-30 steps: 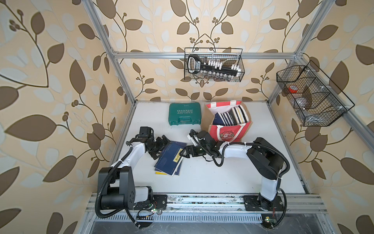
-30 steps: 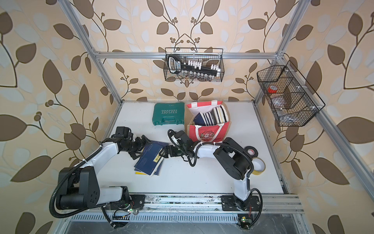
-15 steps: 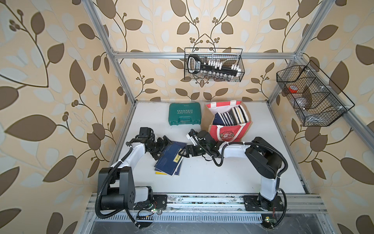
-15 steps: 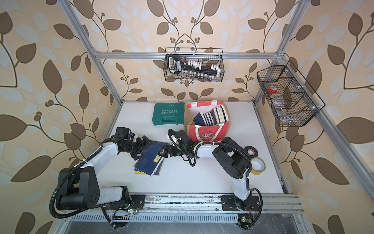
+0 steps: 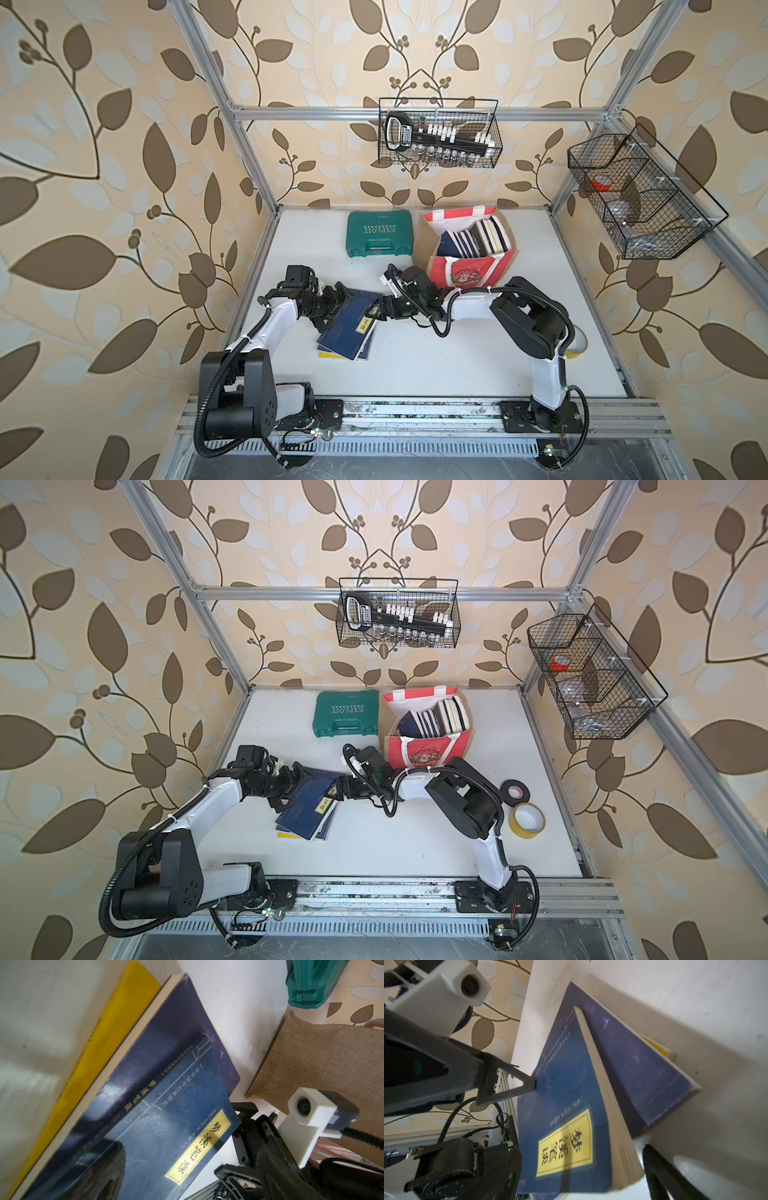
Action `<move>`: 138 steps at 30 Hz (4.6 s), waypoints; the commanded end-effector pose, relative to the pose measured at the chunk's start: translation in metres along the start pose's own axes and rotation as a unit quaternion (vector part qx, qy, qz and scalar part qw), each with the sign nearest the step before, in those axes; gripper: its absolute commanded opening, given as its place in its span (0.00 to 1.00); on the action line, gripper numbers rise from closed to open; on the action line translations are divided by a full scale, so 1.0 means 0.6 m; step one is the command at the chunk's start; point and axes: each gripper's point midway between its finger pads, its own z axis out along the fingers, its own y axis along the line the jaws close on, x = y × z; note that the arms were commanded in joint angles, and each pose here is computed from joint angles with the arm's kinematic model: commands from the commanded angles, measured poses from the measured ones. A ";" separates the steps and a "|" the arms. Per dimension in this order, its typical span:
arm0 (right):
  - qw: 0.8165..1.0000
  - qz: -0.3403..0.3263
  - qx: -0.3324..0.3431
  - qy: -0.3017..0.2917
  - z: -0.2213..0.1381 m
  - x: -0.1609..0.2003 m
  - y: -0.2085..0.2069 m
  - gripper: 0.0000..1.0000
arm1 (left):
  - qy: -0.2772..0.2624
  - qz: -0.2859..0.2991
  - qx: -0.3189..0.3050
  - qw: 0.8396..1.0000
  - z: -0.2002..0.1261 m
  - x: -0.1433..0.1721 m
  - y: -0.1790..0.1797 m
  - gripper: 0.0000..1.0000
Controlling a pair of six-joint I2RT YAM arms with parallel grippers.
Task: Put the books into the canvas bag
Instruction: Pick up the book from the book.
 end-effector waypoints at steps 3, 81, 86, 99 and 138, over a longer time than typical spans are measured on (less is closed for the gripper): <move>1.000 0.001 0.022 -0.018 0.005 -0.026 -0.006 0.77 | 0.008 0.001 0.002 1.000 0.002 0.007 0.006 0.99; 0.919 -0.339 -0.144 -0.138 -0.432 0.007 0.223 0.00 | -0.044 0.292 0.317 0.901 -0.053 0.140 -0.213 0.92; 0.913 -0.342 -0.177 -0.131 -0.464 0.008 0.253 0.00 | -0.045 0.320 0.347 0.880 -0.069 0.156 -0.233 0.93; 0.923 -0.281 -0.231 -0.128 -0.503 -0.039 0.268 0.00 | 0.052 0.414 0.421 0.806 -0.091 0.283 -0.282 0.81; 0.917 -0.330 -0.166 -0.151 -0.525 0.011 0.245 0.85 | 0.199 0.537 0.368 0.732 -0.224 0.376 -0.327 0.00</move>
